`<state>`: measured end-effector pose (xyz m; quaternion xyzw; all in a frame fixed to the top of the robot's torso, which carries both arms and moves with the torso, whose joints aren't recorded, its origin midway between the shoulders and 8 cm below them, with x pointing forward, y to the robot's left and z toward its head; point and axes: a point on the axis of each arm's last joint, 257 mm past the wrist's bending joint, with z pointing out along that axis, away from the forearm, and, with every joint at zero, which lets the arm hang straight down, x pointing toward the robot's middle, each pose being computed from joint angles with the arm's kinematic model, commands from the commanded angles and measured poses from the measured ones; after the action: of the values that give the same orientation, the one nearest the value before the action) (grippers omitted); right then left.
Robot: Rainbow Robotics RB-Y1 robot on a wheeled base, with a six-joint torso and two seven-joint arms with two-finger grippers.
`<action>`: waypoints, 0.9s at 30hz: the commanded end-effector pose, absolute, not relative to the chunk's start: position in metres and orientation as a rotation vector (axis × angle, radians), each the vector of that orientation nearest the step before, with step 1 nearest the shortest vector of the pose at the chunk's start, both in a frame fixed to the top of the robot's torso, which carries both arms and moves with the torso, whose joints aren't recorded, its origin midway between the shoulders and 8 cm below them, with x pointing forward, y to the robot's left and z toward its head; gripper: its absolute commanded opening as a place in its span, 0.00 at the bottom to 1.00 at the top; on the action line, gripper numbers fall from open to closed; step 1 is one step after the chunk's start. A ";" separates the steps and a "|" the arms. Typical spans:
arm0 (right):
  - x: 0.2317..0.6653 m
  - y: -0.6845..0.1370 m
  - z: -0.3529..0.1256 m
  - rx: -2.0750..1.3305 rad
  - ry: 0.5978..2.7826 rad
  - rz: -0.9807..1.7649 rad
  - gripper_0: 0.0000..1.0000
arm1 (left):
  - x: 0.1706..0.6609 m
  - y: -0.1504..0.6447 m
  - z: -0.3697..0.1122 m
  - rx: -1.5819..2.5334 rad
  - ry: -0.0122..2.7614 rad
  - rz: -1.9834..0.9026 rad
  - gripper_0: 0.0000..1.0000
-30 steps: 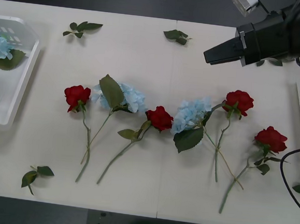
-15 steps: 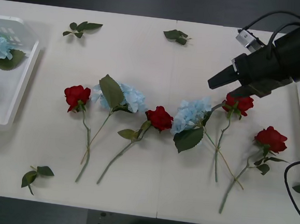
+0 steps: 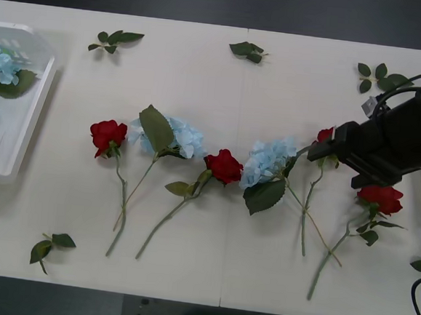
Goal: Put the red flowers into the right box and the blue flowers into the left box
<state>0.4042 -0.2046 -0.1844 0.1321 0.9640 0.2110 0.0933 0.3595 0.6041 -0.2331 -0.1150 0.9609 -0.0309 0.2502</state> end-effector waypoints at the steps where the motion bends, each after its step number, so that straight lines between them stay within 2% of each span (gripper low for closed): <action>1: 0.395 -0.223 -0.190 0.540 2.820 0.522 1.00 | 0.374 0.598 -0.211 -0.221 2.571 -0.096 0.96; 2: 0.391 -0.228 -0.194 0.571 2.815 0.496 1.00 | 0.377 0.593 -0.209 -0.215 2.563 -0.119 1.00; 16: 0.373 -0.281 -0.243 0.786 2.762 0.273 1.00 | 0.421 0.493 -0.153 -0.359 2.450 -0.387 1.00; 27: 0.376 -0.306 -0.288 0.789 2.729 0.104 1.00 | 0.442 0.419 -0.157 -0.459 2.486 -0.454 1.00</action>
<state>0.3701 -0.2938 -0.2904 0.2766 0.9496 0.0510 0.1381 0.4316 0.4303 -0.1718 -0.1662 0.9323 -0.1682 0.2737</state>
